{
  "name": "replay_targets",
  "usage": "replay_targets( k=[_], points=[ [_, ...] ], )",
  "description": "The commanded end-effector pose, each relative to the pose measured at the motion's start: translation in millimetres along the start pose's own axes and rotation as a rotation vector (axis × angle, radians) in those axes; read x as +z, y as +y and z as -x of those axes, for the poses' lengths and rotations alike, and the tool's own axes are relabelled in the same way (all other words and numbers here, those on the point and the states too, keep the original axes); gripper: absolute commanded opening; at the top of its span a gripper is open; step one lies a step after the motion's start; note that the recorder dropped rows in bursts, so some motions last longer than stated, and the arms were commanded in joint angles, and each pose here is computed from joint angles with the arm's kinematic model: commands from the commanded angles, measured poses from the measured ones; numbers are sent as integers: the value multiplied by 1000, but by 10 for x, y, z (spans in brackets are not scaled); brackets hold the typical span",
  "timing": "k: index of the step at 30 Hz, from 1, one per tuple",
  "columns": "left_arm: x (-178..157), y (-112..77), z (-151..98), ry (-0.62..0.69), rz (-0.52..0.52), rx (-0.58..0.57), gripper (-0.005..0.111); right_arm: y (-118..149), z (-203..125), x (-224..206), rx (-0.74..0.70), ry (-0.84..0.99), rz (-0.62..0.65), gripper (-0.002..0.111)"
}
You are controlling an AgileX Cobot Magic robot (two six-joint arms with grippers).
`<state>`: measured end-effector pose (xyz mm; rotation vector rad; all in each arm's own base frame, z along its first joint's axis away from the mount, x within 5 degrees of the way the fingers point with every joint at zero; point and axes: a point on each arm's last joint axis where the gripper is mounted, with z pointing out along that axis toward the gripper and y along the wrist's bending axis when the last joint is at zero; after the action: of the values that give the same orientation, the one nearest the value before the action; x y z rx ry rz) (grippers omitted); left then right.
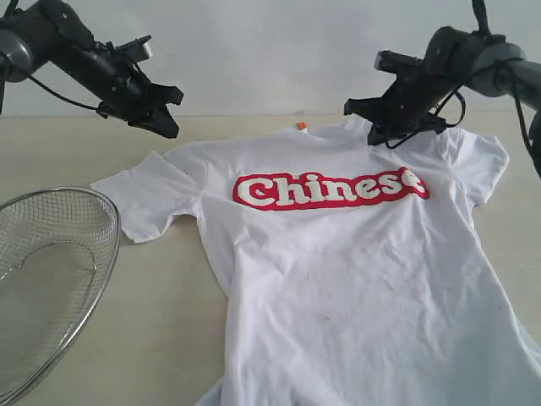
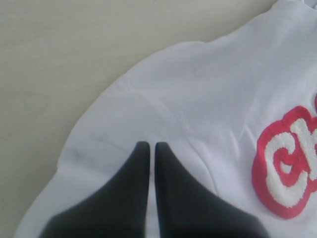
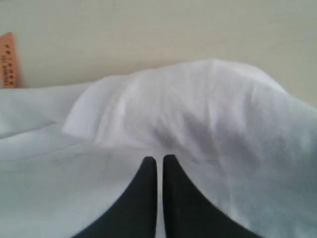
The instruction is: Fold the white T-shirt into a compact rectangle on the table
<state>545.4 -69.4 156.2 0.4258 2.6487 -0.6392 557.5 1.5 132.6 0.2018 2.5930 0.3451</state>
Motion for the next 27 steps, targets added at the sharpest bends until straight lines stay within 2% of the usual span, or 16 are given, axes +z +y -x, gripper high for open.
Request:
replay_targets(
  k=[1, 5, 8, 11, 13, 17, 21, 25, 27],
  points=[
    [-21, -120, 36, -4, -10, 13, 5, 249, 189, -599, -73, -25, 59, 0],
    [-16, -131, 37, -3, -11, 15, 5, 657, 156, -918, -157, 16, 142, 0],
    [-27, -136, 42, -6, -13, 15, 5, 1139, 28, -1053, -249, 50, 189, 0],
    [-40, -131, 45, -9, -12, 15, 5, 1579, -195, -1036, -334, 120, 230, 0],
    [-66, -128, 52, -13, -10, 14, 5, 1798, -352, -982, -409, 164, 207, 0],
    [-147, -93, 69, -29, -6, 8, 5, 1868, -443, -959, -453, 201, 147, 0],
    [-219, -73, 93, -65, -61, -14, 5, 1844, -440, -974, -449, 214, 152, 0],
    [-215, -90, 97, -68, -70, -15, 5, 1900, -663, -931, -465, 303, 195, 0],
    [-234, -164, 115, -70, -77, -8, 5, 1864, -746, -911, -450, 295, 191, 0]
  ],
)
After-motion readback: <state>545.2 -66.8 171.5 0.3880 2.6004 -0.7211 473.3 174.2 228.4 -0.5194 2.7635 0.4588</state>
